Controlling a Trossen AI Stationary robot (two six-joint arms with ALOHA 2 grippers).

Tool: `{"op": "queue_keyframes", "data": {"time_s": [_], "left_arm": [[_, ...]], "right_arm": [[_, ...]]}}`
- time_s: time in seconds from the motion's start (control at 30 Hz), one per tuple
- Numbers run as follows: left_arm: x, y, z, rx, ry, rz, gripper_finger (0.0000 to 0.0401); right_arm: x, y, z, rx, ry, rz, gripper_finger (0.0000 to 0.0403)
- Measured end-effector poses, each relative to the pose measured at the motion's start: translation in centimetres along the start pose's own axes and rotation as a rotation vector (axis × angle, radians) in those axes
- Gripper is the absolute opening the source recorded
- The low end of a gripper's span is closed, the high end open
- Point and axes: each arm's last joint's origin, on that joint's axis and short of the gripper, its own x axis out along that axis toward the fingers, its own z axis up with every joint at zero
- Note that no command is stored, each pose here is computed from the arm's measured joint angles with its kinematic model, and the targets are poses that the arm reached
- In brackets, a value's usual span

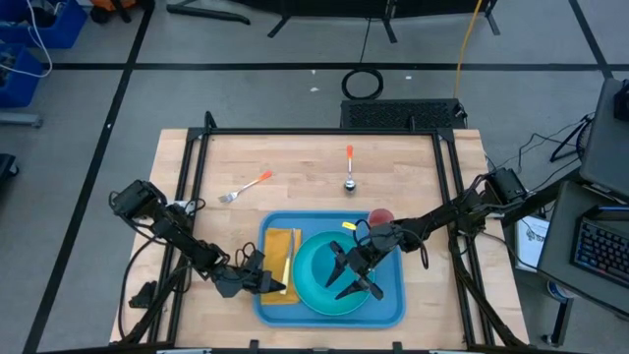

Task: Set up tray
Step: Put the yellow knife on top of the yellow napkin, then put the orange spoon on top of the yellow napkin to the left of the yellow knife

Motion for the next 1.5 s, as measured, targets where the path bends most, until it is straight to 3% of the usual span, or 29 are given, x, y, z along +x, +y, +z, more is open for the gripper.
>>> {"op": "queue_keyframes", "data": {"time_s": [1.0,1.17,1.33,1.5], "left_arm": [[0.0,-0.1,0.0,0.077,0.014,-0.005,0.0079],[-0.3,-1.1,-0.6,0.167,-0.021,-0.118,0.0079],[-1.5,-3.4,-1.5,0.372,-0.122,-0.323,0.0079],[-2.6,-5.2,-1.9,0.473,-0.161,-0.502,0.0079]], "right_arm": [[0.0,0.0,0.0,0.0,0.0,0.0,0.0169],[0.0,0.0,0.0,0.0,0.001,0.0,0.0169],[0.0,0.0,0.0,-0.004,0.001,0.0,0.0169],[0.0,0.0,0.0,-0.004,0.0,0.0,0.0169]]}}
